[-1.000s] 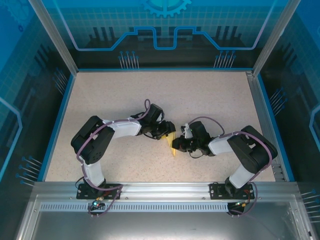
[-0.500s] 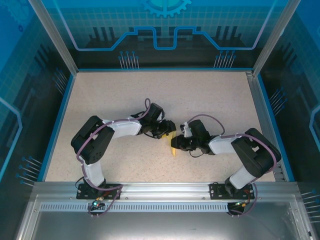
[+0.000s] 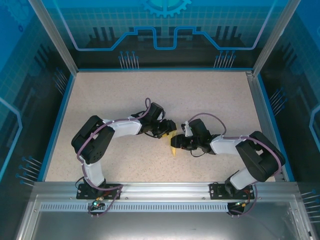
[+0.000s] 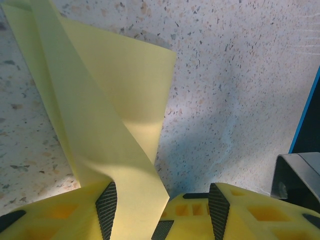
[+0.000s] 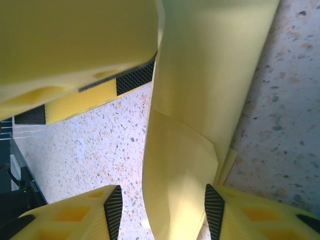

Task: Fold a paper plane with a square sheet of paper (pick it up from the middle)
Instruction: Fold the wing for the fifth time at the center of the table.

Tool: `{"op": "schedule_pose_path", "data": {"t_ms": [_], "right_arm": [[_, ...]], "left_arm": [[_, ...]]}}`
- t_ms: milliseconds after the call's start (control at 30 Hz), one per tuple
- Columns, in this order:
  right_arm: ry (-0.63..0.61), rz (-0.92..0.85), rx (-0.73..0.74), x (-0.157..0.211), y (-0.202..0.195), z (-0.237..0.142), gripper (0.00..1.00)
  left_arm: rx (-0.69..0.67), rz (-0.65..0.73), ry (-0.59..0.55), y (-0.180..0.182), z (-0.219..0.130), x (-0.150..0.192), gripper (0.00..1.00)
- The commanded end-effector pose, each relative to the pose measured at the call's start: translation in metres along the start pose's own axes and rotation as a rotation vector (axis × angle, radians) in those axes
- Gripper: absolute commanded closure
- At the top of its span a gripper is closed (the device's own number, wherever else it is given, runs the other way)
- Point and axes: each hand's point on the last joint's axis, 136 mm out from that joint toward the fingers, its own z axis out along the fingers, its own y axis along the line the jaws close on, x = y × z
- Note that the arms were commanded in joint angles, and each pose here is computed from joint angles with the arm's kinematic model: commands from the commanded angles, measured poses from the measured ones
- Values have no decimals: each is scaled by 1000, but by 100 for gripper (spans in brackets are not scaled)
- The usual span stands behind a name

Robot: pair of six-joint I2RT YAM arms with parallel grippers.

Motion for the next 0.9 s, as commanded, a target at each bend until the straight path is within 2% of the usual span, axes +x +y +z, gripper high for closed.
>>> {"op": "schedule_pose_path", "data": {"t_ms": [0, 167, 367, 867], "right_arm": [[-3, -32, 46, -3, 0, -3, 46], [6, -48, 62, -4, -2, -1, 41], [21, -67, 55, -6, 4, 6, 39], [42, -61, 172, -2, -12, 15, 43]], "left_arm": [[19, 19, 15, -9, 3, -1, 44], [19, 18, 15, -9, 3, -1, 44], [22, 18, 15, -10, 3, -1, 44], [26, 19, 14, -12, 2, -2, 44]]}}
